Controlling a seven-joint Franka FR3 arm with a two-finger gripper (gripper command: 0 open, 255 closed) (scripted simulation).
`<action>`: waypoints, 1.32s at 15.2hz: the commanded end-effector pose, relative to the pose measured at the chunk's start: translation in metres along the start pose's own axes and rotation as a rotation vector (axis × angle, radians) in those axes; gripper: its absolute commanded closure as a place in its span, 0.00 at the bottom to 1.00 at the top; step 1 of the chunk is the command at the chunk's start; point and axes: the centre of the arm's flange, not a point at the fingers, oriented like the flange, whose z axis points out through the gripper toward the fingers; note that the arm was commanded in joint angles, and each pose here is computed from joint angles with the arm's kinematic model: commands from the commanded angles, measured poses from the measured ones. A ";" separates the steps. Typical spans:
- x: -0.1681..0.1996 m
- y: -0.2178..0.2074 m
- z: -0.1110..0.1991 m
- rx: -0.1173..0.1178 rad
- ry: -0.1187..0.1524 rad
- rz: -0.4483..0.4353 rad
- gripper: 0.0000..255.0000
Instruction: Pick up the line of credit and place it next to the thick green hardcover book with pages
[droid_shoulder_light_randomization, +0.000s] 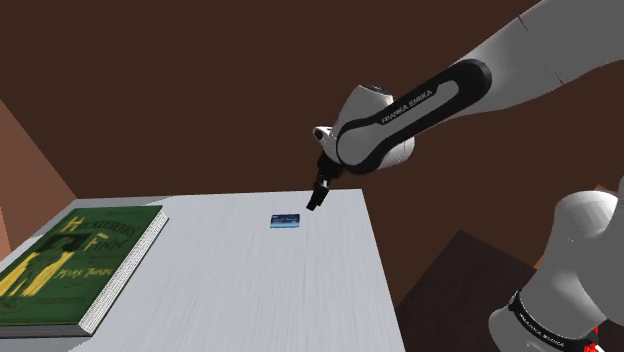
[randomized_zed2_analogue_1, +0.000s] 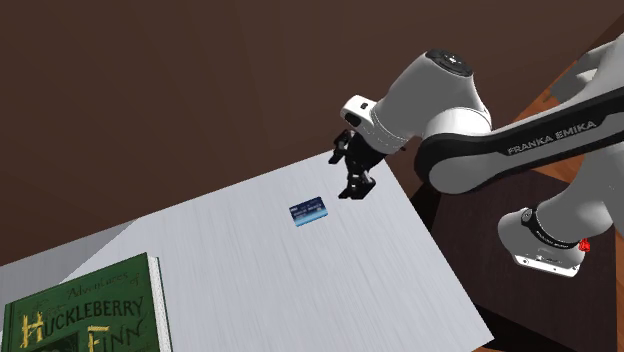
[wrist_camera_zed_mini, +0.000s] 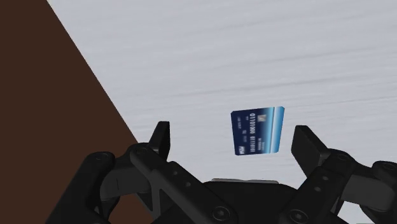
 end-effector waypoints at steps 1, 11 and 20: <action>0.014 -0.007 0.014 0.020 0.040 -0.049 0.00; 0.053 -0.030 0.072 0.074 0.137 -0.173 0.00; 0.055 -0.032 0.091 0.074 0.137 -0.173 0.00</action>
